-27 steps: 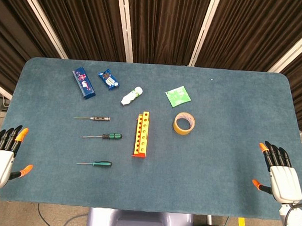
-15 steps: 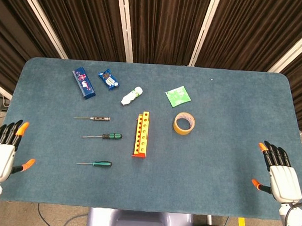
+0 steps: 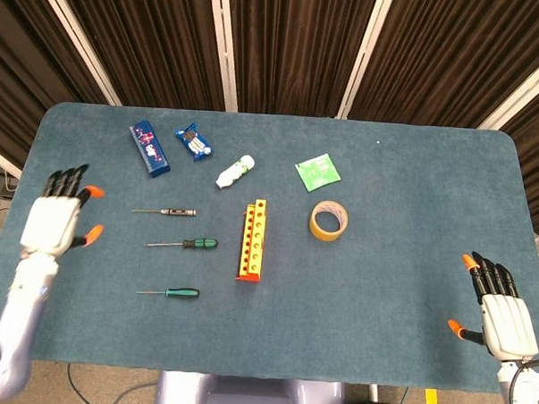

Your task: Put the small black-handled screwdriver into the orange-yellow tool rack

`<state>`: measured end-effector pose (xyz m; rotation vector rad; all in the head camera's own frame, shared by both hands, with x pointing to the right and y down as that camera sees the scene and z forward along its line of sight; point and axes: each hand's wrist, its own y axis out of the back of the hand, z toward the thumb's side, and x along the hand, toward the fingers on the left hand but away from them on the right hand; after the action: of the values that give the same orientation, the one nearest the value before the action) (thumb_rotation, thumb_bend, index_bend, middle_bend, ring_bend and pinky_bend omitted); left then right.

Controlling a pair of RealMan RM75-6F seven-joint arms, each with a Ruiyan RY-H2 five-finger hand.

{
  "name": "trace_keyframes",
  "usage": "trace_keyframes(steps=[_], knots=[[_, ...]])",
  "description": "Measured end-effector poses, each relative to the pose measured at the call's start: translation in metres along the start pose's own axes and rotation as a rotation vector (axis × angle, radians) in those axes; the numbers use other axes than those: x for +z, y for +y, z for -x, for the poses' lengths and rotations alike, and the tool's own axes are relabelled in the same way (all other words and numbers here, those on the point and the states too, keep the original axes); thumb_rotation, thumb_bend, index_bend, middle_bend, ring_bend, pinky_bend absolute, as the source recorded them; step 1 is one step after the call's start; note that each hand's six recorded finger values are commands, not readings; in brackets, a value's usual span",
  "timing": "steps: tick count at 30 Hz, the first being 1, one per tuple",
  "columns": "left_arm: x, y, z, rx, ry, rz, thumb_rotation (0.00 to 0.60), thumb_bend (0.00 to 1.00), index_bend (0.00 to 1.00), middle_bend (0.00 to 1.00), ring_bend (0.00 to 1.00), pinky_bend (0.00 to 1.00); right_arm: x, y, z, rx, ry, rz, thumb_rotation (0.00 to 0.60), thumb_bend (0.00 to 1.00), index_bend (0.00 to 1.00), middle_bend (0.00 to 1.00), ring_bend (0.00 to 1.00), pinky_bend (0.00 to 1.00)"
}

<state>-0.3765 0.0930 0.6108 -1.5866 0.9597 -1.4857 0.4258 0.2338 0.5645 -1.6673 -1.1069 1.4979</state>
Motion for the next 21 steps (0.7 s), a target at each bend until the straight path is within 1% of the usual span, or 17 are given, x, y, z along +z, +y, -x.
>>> trace_keyframes(steps=[5, 10, 15, 21], knots=[[0.022, -0.016, -0.042, -0.034, -0.012, -0.048, 0.6, 0.27, 0.38, 0.0, 0.0, 0.0, -0.004, -0.001, 0.001, 0.008, -0.026, 0.021, 0.6, 0.02, 0.0, 0.0, 0.0, 0.0], [0.042, -0.041, -0.075, -0.089, 0.0, -0.064, 0.6, 0.27, 0.43, 0.0, 0.0, 0.0, -0.006, 0.0, 0.002, 0.011, -0.041, 0.033, 0.6, 0.03, 0.0, 0.0, 0.0, 0.0], [0.057, -0.062, -0.094, -0.13, 0.006, -0.083, 0.6, 0.27, 0.51, 0.0, 0.0, 0.0, -0.008, 0.001, 0.002, 0.012, -0.049, 0.036, 0.6, 0.03, 0.0, 0.0, 0.0, 0.0], [0.074, -0.08, -0.106, -0.161, -0.007, -0.105, 0.6, 0.27, 0.5, 0.0, 0.0, 0.0, -0.009, 0.001, 0.002, 0.013, -0.056, 0.042, 0.6, 0.04, 0.0, 0.0, 0.0, 0.0]])
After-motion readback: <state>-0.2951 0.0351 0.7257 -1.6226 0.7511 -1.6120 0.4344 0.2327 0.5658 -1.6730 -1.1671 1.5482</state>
